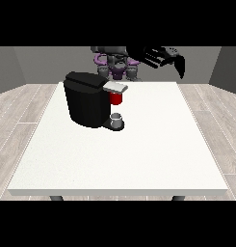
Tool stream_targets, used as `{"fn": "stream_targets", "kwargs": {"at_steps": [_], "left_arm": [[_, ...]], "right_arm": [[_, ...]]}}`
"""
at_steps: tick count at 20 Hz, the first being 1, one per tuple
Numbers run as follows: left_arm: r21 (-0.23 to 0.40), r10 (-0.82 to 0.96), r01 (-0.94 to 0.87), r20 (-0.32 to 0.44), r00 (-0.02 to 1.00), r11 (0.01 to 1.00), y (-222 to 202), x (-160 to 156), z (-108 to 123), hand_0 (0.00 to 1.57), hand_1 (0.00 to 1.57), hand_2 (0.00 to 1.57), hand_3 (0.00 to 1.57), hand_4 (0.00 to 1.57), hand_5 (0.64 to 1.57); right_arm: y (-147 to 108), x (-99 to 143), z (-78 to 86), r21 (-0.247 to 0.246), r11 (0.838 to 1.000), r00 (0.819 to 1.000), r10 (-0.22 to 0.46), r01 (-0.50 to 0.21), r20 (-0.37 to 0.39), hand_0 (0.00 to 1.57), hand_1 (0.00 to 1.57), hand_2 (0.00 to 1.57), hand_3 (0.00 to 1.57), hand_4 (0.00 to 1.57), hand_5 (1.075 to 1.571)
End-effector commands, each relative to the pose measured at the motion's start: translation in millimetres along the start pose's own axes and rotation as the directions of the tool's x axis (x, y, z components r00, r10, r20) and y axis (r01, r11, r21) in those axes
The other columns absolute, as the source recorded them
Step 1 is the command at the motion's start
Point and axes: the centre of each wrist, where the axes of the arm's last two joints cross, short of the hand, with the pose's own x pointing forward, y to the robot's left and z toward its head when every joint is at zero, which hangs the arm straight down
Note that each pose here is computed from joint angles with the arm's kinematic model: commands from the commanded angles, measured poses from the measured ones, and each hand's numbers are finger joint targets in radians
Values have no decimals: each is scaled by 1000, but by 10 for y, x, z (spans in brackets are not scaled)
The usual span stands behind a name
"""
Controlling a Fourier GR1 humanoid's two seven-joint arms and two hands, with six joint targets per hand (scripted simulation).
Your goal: Insert the coffee pod into the coffee machine and close the lid
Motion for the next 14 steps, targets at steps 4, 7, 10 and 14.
{"fn": "stream_targets", "kwargs": {"at_steps": [4, 7, 10, 14], "left_arm": [[-6, -9, 9, 43, 999, 1000, -38, 20, 18, 0, 0, 0, 0, 418, 1571], [-21, 11, -9, 82, 997, 1000, 30, 229, -194, 0, 0, 0, 0, 352, 1571], [-11, 8, -6, 112, 994, 1000, 18, 130, -89, 0, 0, 0, 0, 215, 1571], [-75, 5, 5, 133, 991, 997, -63, 152, -52, 0, 0, 0, 0, 328, 1571]], "right_arm": [[-10, 251, -170, 2, 999, 997, 50, -50, 58, 0, 0, 0, 0, 0, 1571], [50, 451, -245, -9, 999, 995, 39, -38, 90, 0, 0, 0, 0, 0, 1571], [-197, 483, -294, -37, 999, 992, 44, -40, 121, 0, 0, 0, 0, 0, 1571], [-273, 468, -347, -40, 999, 995, -18, 22, 95, 0, 0, 0, 0, 0, 1571]]}}
